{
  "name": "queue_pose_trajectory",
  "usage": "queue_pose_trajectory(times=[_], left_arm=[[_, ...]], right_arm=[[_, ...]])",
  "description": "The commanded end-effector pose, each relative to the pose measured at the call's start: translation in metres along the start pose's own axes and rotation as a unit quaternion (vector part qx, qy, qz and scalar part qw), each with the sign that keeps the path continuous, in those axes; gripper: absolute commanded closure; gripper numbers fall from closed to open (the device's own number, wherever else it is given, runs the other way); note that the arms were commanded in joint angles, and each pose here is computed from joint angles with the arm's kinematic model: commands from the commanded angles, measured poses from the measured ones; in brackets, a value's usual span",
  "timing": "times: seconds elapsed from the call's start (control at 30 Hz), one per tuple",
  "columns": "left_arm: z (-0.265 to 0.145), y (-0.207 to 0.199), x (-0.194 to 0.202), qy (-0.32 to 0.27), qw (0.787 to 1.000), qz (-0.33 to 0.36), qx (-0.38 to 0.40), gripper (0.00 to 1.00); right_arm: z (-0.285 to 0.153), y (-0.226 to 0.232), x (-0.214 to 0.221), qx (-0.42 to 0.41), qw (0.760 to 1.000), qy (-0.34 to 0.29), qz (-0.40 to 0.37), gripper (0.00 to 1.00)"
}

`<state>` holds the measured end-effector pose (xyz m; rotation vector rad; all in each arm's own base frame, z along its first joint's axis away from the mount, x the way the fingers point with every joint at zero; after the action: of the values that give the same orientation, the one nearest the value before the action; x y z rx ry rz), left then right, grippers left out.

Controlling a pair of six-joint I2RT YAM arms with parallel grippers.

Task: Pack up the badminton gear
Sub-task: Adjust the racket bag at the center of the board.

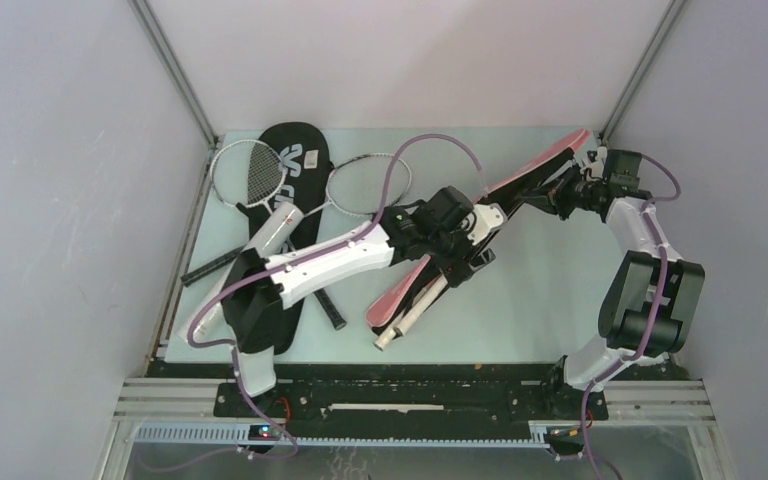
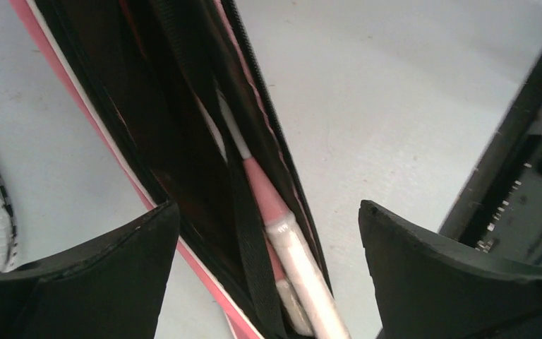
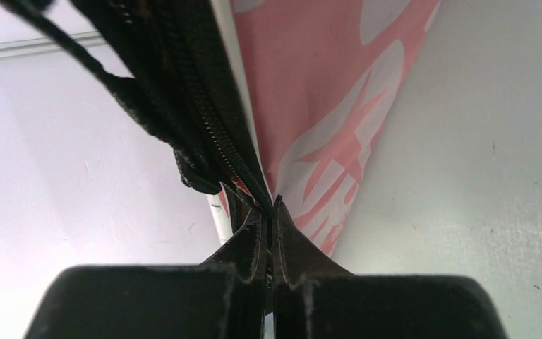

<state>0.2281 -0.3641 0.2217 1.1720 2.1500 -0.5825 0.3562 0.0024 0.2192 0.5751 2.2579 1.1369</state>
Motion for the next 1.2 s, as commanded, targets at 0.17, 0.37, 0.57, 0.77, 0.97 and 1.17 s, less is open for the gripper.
queue_pose_trajectory(times=[0.17,0.37,0.57,0.77,0.97,1.17], left_arm=[[0.016,0.018,-0.012,0.017,0.992,0.011,-0.123,0.00],[0.039,0.013,0.003,0.048,0.994,-0.005,-0.097,0.00],[0.043,0.016,0.004,0.049,0.993,0.006,-0.108,0.00],[0.025,0.029,0.007,0.040,0.993,0.024,-0.105,0.06],[-0.010,0.033,0.003,0.019,0.995,0.082,-0.047,0.57],[-0.028,0.040,0.007,0.024,0.996,0.087,0.013,0.86]], right_arm=[[-0.018,0.031,0.005,-0.071,0.997,0.009,-0.006,1.00],[-0.022,0.036,0.007,-0.074,0.997,0.008,-0.009,1.00],[-0.024,0.039,0.010,-0.078,0.997,0.009,-0.011,1.00],[-0.033,0.034,0.012,-0.067,0.997,0.001,-0.036,1.00],[-0.039,0.034,0.025,-0.059,0.994,0.007,-0.087,1.00],[-0.041,0.037,0.033,-0.066,0.989,0.014,-0.133,0.98]])
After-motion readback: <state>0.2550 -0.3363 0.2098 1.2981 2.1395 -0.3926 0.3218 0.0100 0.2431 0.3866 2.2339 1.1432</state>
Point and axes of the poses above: each gripper's point midway between its finger pads, its own z axis out along the fingers, its own y axis along the line the jaws close on, x = y × z, the point moved 7 cm from there along -z, back along the fingers, and after that the axes turned 9 degrees about -z, right-handed, at the moved point
